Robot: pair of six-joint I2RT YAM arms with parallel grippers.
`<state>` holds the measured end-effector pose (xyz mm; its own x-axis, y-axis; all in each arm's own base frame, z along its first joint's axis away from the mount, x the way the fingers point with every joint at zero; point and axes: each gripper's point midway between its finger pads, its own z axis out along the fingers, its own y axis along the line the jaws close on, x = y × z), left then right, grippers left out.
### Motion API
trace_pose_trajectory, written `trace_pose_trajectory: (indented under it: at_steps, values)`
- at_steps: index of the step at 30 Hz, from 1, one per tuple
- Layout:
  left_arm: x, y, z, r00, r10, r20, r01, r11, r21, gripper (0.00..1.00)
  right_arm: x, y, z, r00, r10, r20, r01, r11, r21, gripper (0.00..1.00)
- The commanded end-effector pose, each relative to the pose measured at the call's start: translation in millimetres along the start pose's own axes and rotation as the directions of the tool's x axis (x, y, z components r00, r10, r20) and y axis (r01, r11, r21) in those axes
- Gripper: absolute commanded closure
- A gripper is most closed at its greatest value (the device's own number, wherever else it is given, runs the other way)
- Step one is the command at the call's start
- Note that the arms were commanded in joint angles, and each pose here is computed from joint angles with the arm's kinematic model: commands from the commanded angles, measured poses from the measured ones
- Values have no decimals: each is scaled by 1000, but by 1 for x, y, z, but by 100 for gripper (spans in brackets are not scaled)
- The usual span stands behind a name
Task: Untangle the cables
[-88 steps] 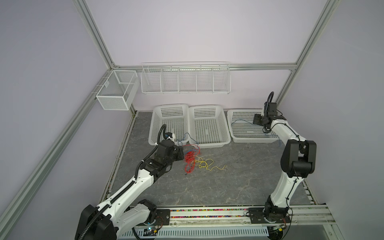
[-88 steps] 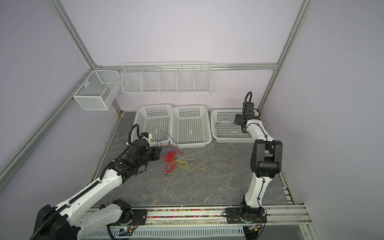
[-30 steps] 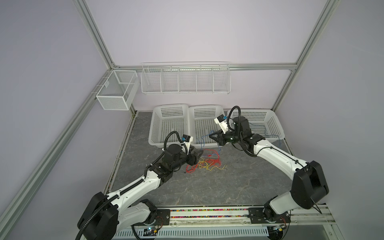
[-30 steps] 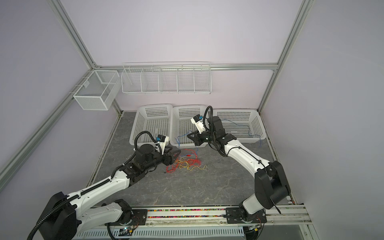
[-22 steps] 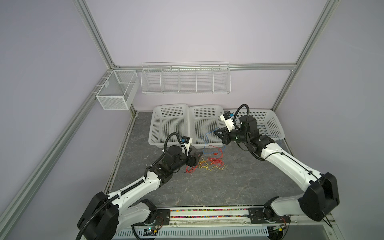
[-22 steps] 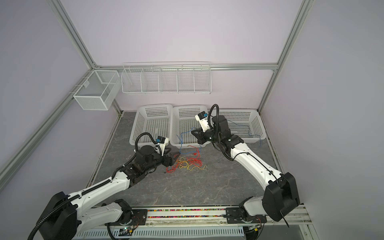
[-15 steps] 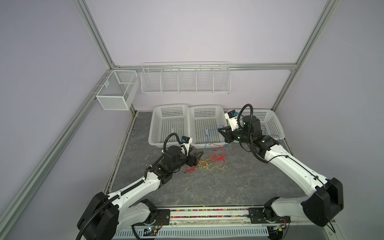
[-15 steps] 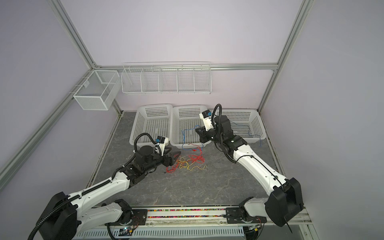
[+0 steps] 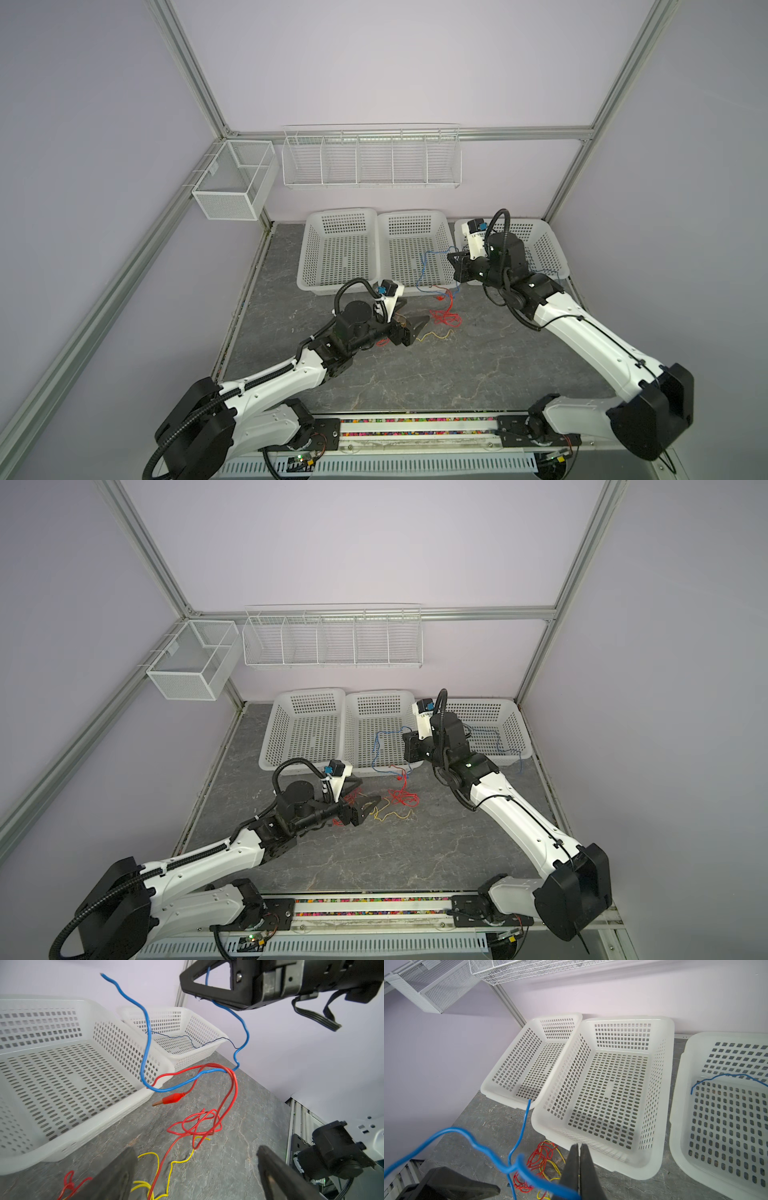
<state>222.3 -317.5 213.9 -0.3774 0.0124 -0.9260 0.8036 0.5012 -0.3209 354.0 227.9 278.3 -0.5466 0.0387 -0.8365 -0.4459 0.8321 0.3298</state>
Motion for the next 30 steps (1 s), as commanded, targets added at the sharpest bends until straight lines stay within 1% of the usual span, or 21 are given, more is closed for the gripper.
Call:
trace_pose_trajectory:
  at_steps: [1,5,8,12,17,20,21,24,28,30]
  values:
    - [-21,-10,13,998,39,57,-40,999,21,6,-2,1,-2,1000,24,19,-24,1000,9,94]
    - [-19,-16,33,997,43,61,-45,998,35,6,-3,2,-3,999,31,25,-31,999,7,94]
    - [-19,-19,48,997,28,68,-31,998,48,6,-4,2,-5,999,32,30,-32,999,9,94]
    - [-19,-27,62,996,23,83,-30,997,73,7,-3,1,-6,999,33,28,-34,999,18,94]
    - [-19,-28,76,995,21,100,-27,998,63,12,-3,1,-7,999,39,28,-40,999,17,94]
    - [-17,-26,84,993,8,115,-14,998,53,17,-2,3,-6,999,47,27,-47,999,6,94]
    - [-18,-27,86,993,2,121,-9,998,57,20,-3,3,-6,998,49,29,-49,999,2,94]
    - [-16,-27,91,992,-11,126,3,998,64,32,-2,5,-6,998,52,27,-52,999,-7,94]
    - [-17,-29,96,992,-21,123,11,997,78,57,-4,7,-7,998,54,33,-54,998,-17,94]
    - [-17,-31,97,992,-24,121,13,996,89,67,-4,6,-6,998,54,33,-54,998,-13,94]
